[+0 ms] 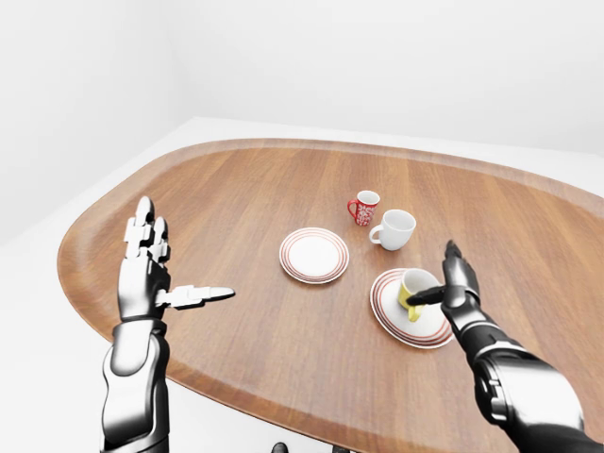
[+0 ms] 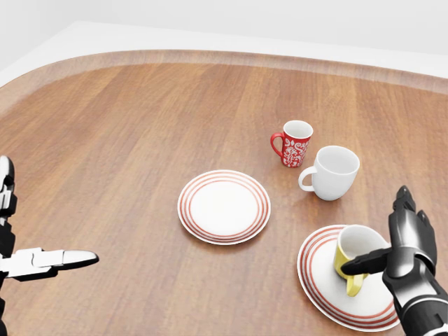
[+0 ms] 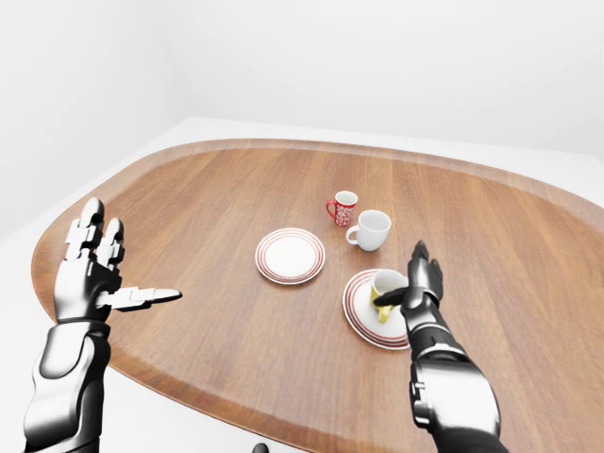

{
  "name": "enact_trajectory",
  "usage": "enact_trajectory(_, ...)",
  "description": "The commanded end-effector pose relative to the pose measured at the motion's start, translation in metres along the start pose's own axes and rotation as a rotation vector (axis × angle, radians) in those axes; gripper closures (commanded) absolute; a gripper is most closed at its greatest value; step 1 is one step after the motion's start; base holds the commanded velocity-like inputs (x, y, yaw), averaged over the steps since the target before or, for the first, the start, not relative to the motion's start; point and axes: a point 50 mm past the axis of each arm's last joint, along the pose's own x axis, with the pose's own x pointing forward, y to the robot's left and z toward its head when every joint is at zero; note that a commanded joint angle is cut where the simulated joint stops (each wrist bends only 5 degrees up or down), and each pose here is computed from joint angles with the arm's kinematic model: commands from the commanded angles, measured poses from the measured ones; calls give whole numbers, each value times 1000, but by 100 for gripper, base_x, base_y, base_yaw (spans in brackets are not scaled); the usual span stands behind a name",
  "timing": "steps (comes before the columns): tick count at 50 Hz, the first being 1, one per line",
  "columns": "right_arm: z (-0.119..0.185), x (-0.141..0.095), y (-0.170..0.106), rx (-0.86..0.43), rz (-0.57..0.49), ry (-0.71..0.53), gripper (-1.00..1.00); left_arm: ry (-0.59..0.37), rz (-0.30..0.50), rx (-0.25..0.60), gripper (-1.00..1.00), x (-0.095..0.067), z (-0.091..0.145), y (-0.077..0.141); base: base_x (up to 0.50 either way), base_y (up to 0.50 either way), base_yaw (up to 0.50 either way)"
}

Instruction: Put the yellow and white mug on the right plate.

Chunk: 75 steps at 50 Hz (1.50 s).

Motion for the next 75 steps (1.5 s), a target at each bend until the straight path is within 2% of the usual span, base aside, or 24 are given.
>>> enact_trajectory(1,5,4,-8,24,-13,-8,-100,1,-2,1,-100,0,0,-1,0,0,0)
enact_trajectory(30,45,18,-54,164,-81,-118,-100,8,-5,1,-100,0,-2,-1,0,0,0)
enact_trajectory(47,67,12,-72,252,-95,-274,-100,5,-7,1,-100,-1,-1,-3,0,0,0)
enact_trajectory(57,94,-21,-91,341,-109,-547,-100,-1,-11,2,-100,-2,0,-3,0,0,0)
enact_trajectory(66,106,-58,-104,382,-112,-634,-100,-8,-14,1,-100,-2,2,-3,0,0,0)
enact_trajectory(70,114,-78,-112,390,-124,-731,-100,-15,-15,2,-100,-3,4,-4,0,0,0)
enact_trajectory(75,118,-92,-118,395,-134,-795,-100,-16,-15,2,-100,-2,4,-3,0,0,0)
